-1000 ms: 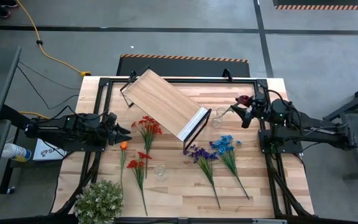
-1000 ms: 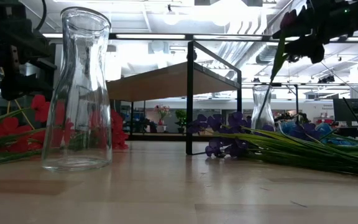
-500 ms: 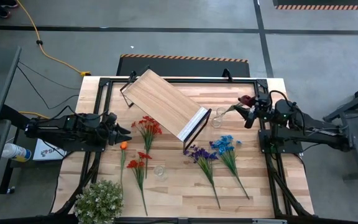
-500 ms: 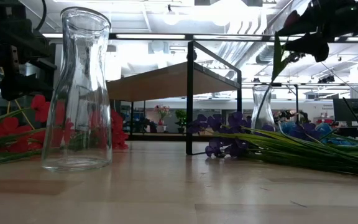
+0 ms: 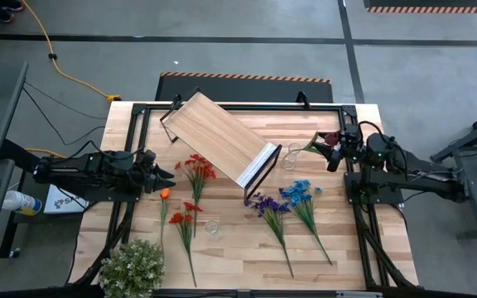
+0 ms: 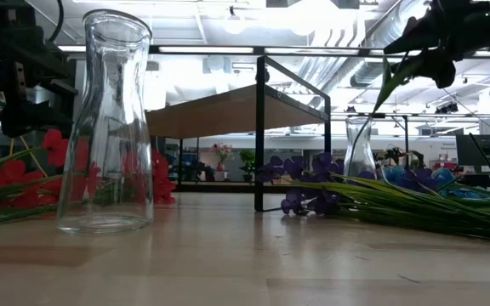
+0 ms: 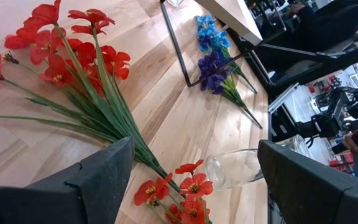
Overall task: Pick and place flowers into a vace then onto a shelf
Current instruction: Put the dark red flower into the top transparent vase, then put the blue flowers into the top transparent vase
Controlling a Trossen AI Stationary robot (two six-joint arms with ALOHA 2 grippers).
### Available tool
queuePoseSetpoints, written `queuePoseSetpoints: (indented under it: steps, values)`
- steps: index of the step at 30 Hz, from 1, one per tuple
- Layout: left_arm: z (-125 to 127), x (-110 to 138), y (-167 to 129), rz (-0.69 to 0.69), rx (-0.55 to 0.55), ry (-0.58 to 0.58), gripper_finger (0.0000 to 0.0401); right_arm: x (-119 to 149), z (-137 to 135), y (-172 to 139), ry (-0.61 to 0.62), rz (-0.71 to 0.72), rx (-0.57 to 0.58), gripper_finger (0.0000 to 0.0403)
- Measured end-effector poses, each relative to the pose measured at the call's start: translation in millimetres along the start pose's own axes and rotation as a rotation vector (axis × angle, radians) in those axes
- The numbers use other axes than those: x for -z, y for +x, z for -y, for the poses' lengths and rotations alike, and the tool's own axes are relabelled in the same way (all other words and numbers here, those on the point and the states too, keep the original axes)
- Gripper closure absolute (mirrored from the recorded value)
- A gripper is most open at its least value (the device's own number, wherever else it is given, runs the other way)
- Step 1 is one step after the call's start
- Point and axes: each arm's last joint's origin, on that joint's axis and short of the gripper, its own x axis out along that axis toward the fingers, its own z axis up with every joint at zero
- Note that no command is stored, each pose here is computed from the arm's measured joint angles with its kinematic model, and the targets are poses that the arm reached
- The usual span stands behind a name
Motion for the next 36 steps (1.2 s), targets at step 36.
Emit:
queuePoseSetpoints:
  steps: [36]
  values:
    - [0, 0, 0, 0.001, 0.001, 0.0, 0.0025, -38, -13, -72, 0.42, -0.545, -0.242, 0.0163]
